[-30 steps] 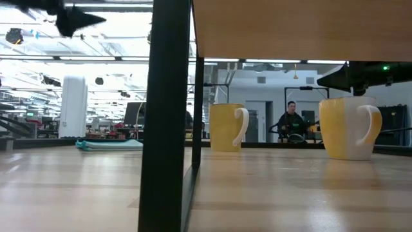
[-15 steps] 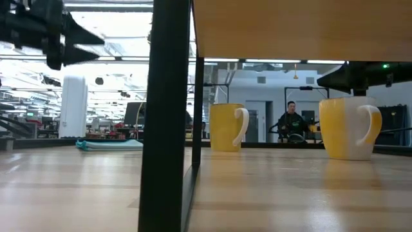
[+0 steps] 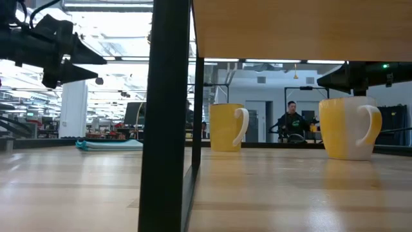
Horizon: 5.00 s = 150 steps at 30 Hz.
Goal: Stack small to large cups/mugs on shelf
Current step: Put the yellow mug on the shelf
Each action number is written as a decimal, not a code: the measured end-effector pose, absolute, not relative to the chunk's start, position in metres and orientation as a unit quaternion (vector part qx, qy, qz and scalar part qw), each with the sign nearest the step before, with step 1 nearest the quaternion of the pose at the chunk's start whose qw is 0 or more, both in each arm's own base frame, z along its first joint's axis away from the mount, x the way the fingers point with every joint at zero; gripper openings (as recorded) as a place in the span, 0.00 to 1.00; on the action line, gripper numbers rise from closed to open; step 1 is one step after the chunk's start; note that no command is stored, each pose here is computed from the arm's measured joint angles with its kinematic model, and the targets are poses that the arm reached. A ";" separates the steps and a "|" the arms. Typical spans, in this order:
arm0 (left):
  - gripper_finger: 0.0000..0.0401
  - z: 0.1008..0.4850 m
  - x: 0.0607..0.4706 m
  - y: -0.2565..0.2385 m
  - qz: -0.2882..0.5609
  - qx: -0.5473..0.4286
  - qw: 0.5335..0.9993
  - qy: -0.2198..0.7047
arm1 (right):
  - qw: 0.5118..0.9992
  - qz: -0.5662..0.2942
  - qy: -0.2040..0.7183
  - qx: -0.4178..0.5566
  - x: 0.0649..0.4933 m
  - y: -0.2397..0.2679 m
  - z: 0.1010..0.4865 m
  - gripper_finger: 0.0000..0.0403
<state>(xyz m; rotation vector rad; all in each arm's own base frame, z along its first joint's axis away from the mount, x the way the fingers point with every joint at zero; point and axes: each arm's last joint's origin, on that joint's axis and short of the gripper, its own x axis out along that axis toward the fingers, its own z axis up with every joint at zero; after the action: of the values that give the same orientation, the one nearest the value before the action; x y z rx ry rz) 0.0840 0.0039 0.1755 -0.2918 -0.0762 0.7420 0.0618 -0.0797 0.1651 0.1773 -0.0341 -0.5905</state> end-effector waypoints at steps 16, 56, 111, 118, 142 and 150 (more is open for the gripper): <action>0.75 0.175 0.083 0.005 0.381 -0.136 0.914 -0.037 | 0.931 -0.284 -0.058 0.223 0.062 -0.080 0.165 0.21; 0.75 0.174 0.084 0.004 0.369 -0.110 0.922 -0.023 | 0.960 -0.196 0.194 0.059 0.064 -0.053 0.332 0.21; 0.75 0.175 0.084 0.004 0.369 -0.116 0.922 -0.029 | 0.934 -0.127 0.321 0.087 0.090 -0.071 0.324 0.59; 0.75 0.175 0.084 0.004 0.370 -0.095 0.924 -0.020 | 0.895 -0.131 0.412 0.113 0.090 -0.066 0.310 0.59; 0.75 0.175 0.084 0.004 0.370 -0.044 0.928 0.001 | 0.830 -0.044 0.556 0.030 0.161 -0.034 0.278 0.59; 0.75 0.175 0.084 0.004 0.370 -0.040 0.928 0.003 | 0.807 -0.036 0.589 0.033 0.184 -0.038 0.261 0.58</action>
<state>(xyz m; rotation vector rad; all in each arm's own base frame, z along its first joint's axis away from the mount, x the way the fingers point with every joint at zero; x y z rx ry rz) 0.0839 0.0042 0.1746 -0.0824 0.0056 0.7590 0.1840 -0.0378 0.2610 0.0702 1.2607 -0.0770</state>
